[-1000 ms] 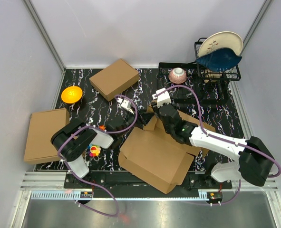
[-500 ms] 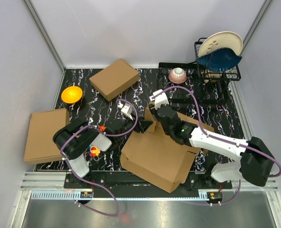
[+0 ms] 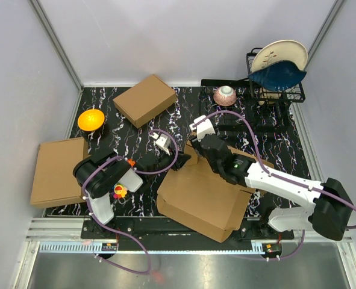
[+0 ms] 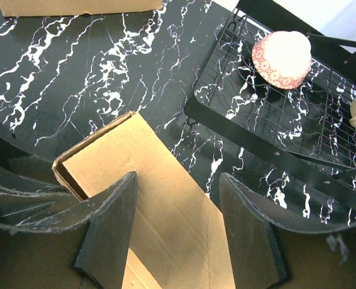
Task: Fold the paper box
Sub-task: Fold the paper box at the center of the board.
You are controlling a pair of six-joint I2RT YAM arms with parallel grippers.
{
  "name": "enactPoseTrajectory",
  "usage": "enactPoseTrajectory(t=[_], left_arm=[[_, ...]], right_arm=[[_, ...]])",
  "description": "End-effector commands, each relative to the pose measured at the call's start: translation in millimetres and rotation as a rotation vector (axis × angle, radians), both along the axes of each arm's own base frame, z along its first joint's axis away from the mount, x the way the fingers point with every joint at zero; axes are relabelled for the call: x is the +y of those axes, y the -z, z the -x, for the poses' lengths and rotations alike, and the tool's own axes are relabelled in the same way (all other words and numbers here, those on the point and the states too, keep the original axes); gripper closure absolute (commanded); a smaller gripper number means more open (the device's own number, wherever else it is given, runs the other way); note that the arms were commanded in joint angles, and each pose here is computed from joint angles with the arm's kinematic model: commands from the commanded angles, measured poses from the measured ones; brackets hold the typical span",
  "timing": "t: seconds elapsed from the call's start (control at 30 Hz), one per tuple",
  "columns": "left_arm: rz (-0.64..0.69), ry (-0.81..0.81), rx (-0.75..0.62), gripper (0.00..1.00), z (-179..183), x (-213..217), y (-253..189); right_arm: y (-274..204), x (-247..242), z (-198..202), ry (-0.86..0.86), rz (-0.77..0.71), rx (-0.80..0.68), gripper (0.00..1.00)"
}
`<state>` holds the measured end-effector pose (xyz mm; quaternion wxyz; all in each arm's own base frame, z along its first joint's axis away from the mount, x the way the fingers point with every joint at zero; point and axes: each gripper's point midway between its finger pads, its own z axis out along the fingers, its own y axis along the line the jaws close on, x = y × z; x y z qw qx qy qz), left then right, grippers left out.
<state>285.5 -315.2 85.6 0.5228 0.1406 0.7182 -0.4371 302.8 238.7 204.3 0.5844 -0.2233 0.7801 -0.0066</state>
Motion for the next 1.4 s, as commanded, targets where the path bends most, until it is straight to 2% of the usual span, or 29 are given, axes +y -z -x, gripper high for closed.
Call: enactPoseTrajectory(t=[0.0,0.2,0.4,0.73,0.9,1.17,1.37], left_arm=[[0.198,0.034,-0.261,0.72,2,-10,-74],[0.196,0.035,-0.268,0.72,2,-9,-76],[0.204,0.043,-0.263,0.69,3,-11,-77],[0.208,0.043,-0.275,0.68,3,-10,-81],[0.211,0.046,-0.278,0.68,4,-10,-83],[0.216,0.049,-0.279,0.68,6,-10,-85],[0.218,0.049,-0.284,0.68,6,-10,-87]], right_arm=[[6,-4,13,-0.046,0.073,0.049,0.36],[-13,-15,15,-0.040,0.098,0.023,0.34],[-37,-13,37,-0.178,0.101,0.053,0.32],[-16,-11,68,-0.295,0.229,0.123,0.33],[0,-17,69,-0.283,0.378,0.132,0.35],[4,-28,47,-0.145,0.493,0.038,0.44],[3,-32,38,-0.078,0.529,-0.013,0.59]])
